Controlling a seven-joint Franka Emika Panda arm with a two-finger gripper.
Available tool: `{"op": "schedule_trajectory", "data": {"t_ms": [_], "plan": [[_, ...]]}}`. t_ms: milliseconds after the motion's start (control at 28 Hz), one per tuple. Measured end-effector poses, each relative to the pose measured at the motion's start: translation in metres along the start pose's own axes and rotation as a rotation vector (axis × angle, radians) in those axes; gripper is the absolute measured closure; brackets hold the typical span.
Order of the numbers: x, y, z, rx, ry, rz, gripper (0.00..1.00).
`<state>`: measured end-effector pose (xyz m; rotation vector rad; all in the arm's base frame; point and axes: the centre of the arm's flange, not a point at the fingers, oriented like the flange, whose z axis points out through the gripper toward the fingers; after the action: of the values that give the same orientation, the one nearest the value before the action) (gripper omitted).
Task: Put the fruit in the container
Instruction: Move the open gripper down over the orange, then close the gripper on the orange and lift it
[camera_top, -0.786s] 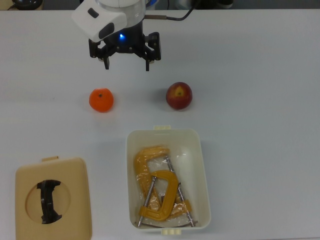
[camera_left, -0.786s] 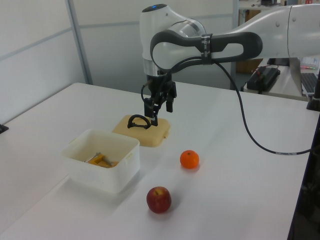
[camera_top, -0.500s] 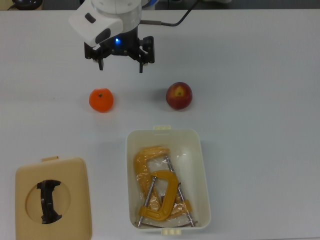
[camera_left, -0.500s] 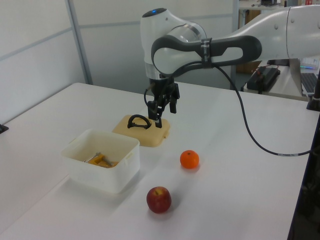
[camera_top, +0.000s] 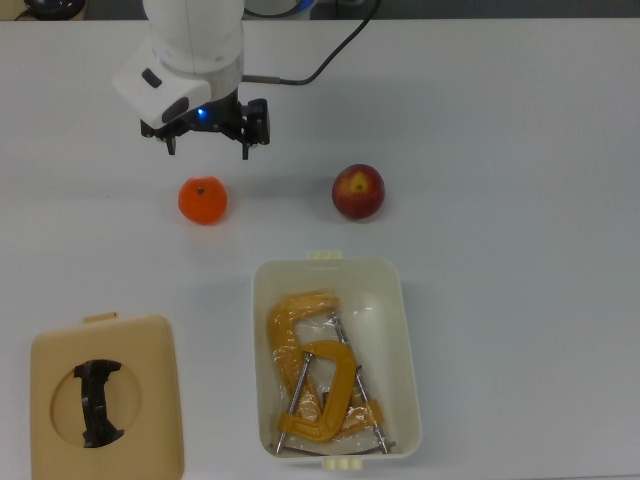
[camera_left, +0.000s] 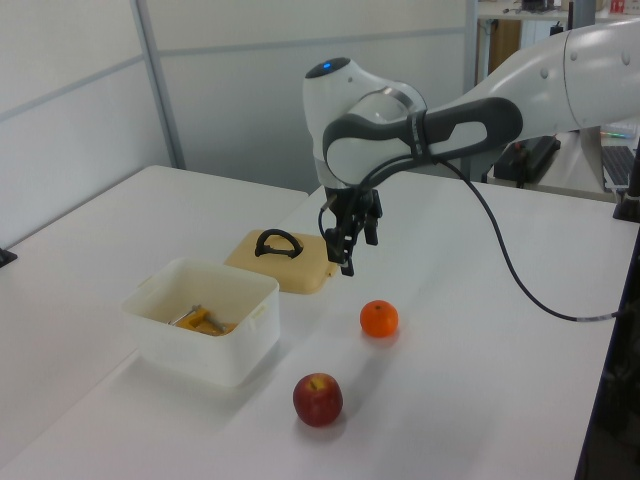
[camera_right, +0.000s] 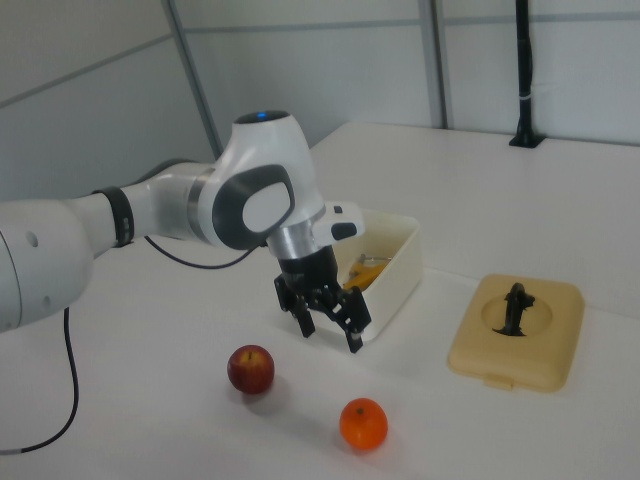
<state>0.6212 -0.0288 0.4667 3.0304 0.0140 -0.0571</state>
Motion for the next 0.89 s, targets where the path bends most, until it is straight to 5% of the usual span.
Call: {"op": "schedule_trajectory", "data": {"t_ms": [357, 893], "plan": [[-0.012, 0.007, 0.075, -0.051, 0.023, -0.031, 0.0], [-0.028, 0.008, 0.131, -0.1, 0.024, -0.081, 0.0]]}}
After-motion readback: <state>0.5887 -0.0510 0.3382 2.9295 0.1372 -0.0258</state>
